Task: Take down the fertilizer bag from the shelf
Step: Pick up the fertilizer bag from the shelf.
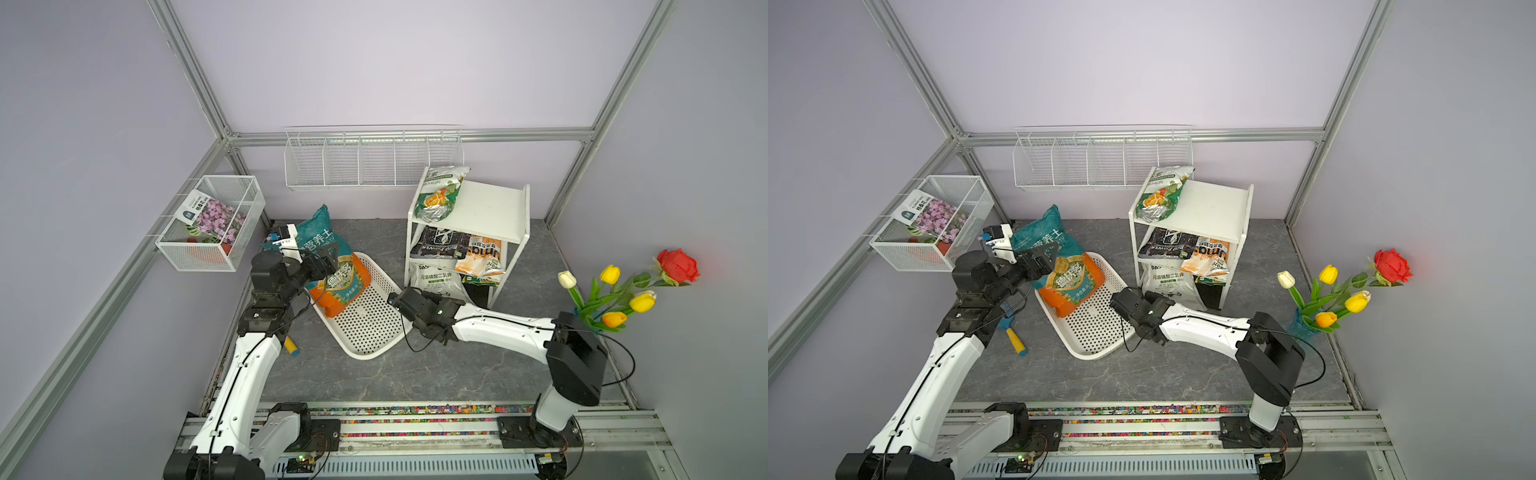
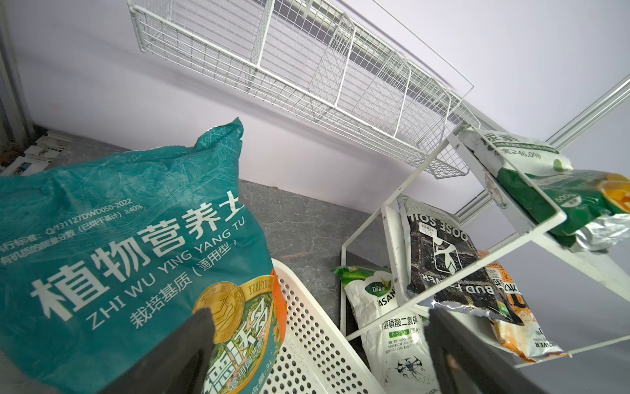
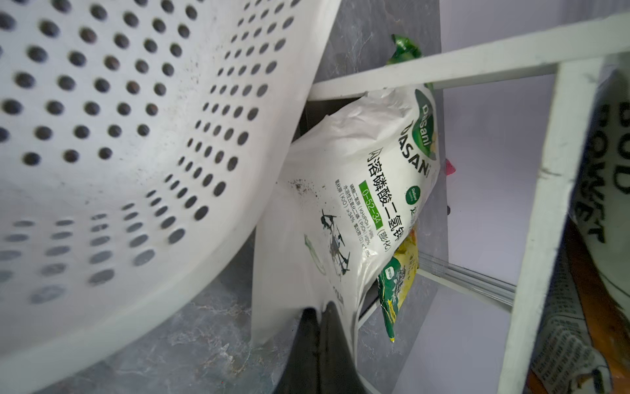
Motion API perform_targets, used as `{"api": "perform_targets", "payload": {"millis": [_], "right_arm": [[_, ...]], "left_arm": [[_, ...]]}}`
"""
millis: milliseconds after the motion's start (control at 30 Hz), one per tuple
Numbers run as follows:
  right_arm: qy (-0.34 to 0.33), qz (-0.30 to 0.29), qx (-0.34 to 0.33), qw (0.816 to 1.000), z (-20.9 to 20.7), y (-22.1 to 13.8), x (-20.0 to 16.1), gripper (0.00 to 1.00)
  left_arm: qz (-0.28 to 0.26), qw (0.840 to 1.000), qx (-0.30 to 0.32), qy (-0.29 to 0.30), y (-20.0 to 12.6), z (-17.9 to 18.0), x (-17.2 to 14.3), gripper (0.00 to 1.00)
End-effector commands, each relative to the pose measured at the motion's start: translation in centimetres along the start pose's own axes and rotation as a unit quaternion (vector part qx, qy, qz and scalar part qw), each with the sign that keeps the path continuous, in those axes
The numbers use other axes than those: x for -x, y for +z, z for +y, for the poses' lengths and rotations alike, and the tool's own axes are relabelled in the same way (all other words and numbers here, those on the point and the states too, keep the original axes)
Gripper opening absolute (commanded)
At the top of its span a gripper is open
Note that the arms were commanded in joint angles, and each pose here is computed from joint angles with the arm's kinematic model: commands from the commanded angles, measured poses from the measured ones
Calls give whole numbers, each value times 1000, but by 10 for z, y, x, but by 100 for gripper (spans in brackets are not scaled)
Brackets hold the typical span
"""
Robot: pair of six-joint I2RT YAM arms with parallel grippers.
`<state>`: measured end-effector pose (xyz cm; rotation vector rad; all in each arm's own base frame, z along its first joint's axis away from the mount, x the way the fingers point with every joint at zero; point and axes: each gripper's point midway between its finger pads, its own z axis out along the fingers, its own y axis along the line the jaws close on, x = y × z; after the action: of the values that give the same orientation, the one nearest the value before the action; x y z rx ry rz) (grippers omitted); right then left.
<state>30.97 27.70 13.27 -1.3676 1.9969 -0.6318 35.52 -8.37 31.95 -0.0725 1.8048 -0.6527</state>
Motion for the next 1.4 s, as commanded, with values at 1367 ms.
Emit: {"api": "perform_targets", "payload": {"millis": [1367], "right_arm": [[257,-178,116,943,-99,-106,20,0]], "left_arm": [[152,861,-321,363,66,-180,-196,100]]}}
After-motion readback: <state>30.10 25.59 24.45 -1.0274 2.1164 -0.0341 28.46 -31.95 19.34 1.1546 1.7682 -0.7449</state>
